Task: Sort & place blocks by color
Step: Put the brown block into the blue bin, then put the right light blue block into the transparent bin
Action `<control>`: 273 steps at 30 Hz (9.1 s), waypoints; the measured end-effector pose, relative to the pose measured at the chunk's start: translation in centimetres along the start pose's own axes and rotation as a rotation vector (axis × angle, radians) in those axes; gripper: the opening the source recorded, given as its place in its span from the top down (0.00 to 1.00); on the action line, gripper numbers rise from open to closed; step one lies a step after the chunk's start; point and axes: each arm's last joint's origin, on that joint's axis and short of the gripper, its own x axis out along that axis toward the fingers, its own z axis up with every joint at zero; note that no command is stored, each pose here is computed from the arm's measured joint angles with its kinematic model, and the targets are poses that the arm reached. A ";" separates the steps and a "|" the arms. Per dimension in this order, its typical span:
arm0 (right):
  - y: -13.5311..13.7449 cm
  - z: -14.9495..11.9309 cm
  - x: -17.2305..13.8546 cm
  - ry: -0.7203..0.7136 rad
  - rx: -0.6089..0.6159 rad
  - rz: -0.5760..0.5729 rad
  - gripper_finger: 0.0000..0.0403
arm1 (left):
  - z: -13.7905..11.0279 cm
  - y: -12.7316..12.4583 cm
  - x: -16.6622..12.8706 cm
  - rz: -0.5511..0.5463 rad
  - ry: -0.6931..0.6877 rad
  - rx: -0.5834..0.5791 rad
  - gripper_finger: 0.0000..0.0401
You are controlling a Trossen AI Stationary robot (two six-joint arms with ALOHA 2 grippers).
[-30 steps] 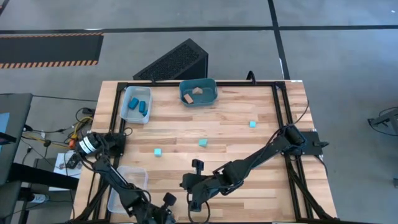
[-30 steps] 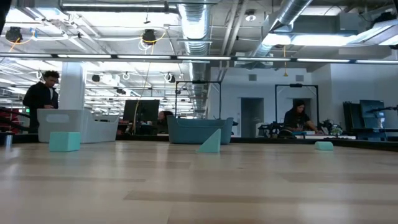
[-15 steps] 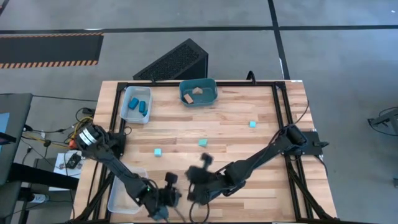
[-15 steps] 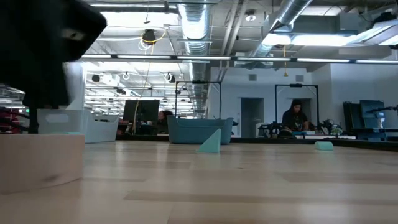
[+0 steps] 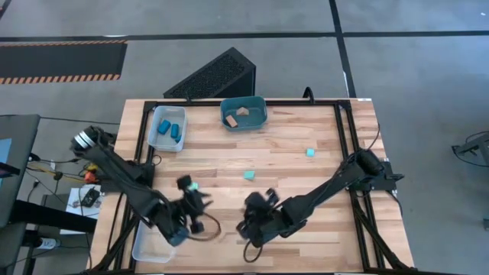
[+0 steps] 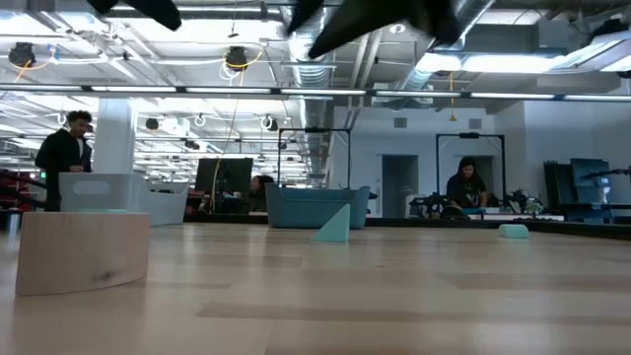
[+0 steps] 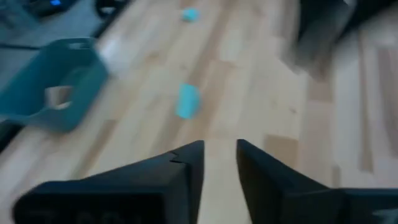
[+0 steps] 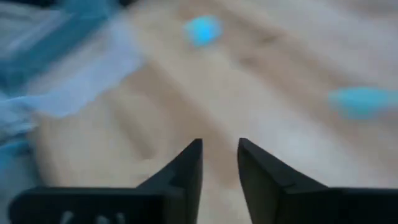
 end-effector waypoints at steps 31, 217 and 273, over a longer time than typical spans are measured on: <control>0.6 -0.5 7.7 0.010 -0.954 0.655 0.45 | -9.1 5.0 1.5 -0.335 0.048 -0.501 0.46; -38.0 1.5 2.5 0.535 0.651 -0.521 0.77 | -1.0 28.9 9.0 0.119 0.034 -0.218 0.46; -22.7 16.1 4.5 -0.314 0.380 0.796 0.82 | 6.5 19.5 6.3 -0.278 -0.671 -0.007 0.18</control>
